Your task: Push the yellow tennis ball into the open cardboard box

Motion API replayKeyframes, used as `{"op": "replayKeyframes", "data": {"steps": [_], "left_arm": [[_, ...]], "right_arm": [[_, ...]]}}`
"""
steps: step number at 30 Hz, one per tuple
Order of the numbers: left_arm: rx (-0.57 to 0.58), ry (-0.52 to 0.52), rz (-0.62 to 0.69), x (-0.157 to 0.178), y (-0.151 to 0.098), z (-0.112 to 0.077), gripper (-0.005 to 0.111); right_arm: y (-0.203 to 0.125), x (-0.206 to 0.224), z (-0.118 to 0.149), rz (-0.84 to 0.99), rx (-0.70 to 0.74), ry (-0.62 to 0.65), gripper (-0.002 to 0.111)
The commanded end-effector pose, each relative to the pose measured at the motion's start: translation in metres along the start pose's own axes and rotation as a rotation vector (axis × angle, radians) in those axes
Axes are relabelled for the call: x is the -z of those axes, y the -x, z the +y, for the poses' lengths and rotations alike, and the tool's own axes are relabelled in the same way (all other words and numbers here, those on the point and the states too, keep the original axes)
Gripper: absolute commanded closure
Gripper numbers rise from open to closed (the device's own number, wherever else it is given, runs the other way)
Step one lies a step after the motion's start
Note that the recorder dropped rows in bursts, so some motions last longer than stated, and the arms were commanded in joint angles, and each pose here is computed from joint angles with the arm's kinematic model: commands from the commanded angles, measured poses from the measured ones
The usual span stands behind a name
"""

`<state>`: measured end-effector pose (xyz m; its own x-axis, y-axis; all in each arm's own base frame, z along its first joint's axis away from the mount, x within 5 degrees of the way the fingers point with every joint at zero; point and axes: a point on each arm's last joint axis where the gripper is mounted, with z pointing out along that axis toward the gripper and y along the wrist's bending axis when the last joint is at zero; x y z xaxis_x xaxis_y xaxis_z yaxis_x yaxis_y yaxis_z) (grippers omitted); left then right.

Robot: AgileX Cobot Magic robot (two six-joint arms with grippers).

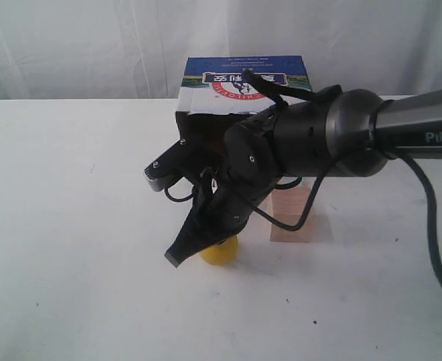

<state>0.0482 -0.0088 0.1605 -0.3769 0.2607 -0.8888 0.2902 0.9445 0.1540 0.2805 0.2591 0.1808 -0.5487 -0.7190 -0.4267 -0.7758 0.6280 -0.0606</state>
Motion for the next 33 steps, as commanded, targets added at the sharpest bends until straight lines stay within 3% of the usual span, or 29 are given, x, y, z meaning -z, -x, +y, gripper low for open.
{"op": "replayKeyframes", "data": {"steps": [1, 8, 12, 25, 29, 33], "left_arm": [[-0.006, -0.004, 0.009, 0.000, -0.002, 0.000, 0.107], [-0.006, -0.004, 0.009, 0.000, -0.002, 0.000, 0.107], [-0.006, -0.004, 0.009, 0.000, -0.002, 0.000, 0.107], [-0.006, -0.004, 0.009, 0.000, -0.002, 0.000, 0.107], [-0.006, -0.004, 0.009, 0.000, -0.002, 0.000, 0.107], [-0.006, -0.004, 0.009, 0.000, -0.002, 0.000, 0.107]], "right_arm": [[-0.002, -0.005, -0.014, 0.062, -0.001, -0.035, 0.108], [0.023, 0.037, -0.025, -0.037, -0.030, -0.067, 0.108], [0.019, 0.049, -0.005, 0.024, -0.017, -0.035, 0.108], [0.001, -0.026, 0.001, 0.165, 0.003, -0.010, 0.108], [0.009, -0.028, -0.023, 0.114, -0.006, -0.061, 0.108], [0.041, 0.013, -0.078, -0.008, -0.061, -0.176, 0.108]]}}
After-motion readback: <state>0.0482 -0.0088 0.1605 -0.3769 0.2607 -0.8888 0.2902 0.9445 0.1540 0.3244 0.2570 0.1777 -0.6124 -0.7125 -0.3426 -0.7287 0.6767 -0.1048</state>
